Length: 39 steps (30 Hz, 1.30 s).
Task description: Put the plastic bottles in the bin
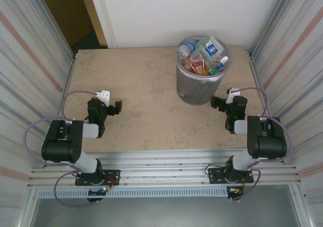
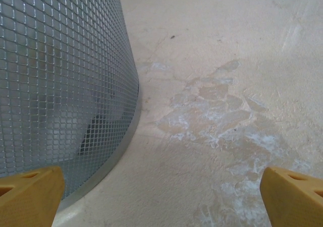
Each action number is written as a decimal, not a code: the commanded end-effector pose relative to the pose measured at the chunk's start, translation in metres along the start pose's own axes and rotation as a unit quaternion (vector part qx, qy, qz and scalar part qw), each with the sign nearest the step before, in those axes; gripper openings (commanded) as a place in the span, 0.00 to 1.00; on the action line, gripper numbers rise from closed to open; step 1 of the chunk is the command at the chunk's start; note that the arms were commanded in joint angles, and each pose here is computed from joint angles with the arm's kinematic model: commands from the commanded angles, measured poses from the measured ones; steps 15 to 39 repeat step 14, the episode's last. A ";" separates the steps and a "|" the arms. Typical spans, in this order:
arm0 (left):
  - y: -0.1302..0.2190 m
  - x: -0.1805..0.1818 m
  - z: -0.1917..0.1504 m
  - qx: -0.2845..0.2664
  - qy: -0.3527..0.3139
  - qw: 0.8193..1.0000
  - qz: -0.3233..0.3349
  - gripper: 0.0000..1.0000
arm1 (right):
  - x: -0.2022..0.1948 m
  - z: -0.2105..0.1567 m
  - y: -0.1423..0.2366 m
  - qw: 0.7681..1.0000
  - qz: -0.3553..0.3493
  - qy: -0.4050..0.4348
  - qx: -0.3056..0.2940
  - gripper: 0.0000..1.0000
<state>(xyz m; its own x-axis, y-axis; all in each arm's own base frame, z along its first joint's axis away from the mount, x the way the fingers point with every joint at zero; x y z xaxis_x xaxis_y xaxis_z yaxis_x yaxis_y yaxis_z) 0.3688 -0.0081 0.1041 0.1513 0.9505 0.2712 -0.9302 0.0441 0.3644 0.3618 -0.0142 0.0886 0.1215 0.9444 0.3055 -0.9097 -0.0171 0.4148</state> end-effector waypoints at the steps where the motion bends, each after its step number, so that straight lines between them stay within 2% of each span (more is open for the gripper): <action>1: -0.001 -0.003 -0.001 0.006 0.021 1.000 -0.020 0.99 | 0.002 0.006 -0.003 1.000 -0.002 0.007 -0.006 0.98; 39: 0.000 -0.004 0.000 0.007 0.020 1.000 -0.020 0.99 | 0.002 0.007 -0.003 1.000 -0.002 0.007 -0.007 0.98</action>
Point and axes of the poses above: each hand's point on the last joint's axis, 136 mm out from that joint toward the fingers, its own y axis back along the fingers, its own x axis along the line the jaws close on, z = x × y, the point moved 3 cm from there along y, back along the fingers, and after that the axes turned 12 degrees about -y, right-handed, at the moved point
